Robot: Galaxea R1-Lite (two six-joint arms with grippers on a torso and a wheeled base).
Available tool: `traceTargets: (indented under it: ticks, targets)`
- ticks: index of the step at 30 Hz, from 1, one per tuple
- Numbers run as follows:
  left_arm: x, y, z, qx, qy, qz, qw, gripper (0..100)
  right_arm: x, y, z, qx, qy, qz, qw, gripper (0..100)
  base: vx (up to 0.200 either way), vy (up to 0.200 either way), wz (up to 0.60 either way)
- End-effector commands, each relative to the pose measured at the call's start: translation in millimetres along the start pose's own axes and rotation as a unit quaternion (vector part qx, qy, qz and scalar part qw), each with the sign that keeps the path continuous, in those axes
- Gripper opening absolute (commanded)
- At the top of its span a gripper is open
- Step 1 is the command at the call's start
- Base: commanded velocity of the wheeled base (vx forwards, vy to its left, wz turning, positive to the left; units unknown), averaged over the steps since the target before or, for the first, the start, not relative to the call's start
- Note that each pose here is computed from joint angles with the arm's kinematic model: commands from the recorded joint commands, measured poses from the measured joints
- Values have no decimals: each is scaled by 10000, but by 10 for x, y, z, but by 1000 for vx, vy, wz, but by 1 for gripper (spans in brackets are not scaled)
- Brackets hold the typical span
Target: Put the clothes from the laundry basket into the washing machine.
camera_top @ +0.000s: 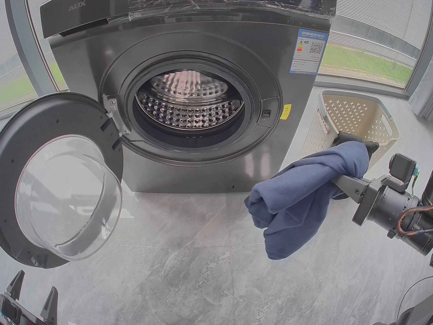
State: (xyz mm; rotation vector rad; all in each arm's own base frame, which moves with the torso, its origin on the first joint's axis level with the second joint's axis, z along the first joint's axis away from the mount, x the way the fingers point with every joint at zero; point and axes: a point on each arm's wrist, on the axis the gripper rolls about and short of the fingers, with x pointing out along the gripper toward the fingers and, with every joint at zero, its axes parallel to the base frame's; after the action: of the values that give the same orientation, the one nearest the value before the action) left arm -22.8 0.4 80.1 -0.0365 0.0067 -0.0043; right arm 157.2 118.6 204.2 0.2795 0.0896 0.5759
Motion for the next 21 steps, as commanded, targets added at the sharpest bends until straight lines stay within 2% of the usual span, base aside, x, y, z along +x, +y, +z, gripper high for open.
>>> traceTargets:
  ticks: [1, 7, 11, 16, 20, 21]
  targets:
    - [6, 1, -42, -1, 35, 31, 10000, 100, 4, 58, -87, -21, 191, 154, 9997, 0, 0, 0, 0]
    - [2, 0, -38, 37, 12, 46, 10000, 100, -27, 79, -199, -85, 410, 202, 9989, 0, 0, 0, 0]
    - [3, 1, -42, 83, -4, 53, 10000, 100, 96, 77, -246, -77, 540, 154, 9984, 0, 0, 0, 0]
    - [3, 1, -42, 91, -4, 53, 9999, 100, 189, 122, -167, -61, 410, 225, 9989, 0, 0, 0, 0]
    - [2, 0, -43, 129, -11, 53, 9999, 100, 252, 170, -148, 18, 400, 314, 9987, 0, 0, 0, 0]
    - [3, 0, -47, 137, -4, 53, 9999, 100, 276, 191, -182, 101, 481, 357, 9982, 0, 0, 0, 0]
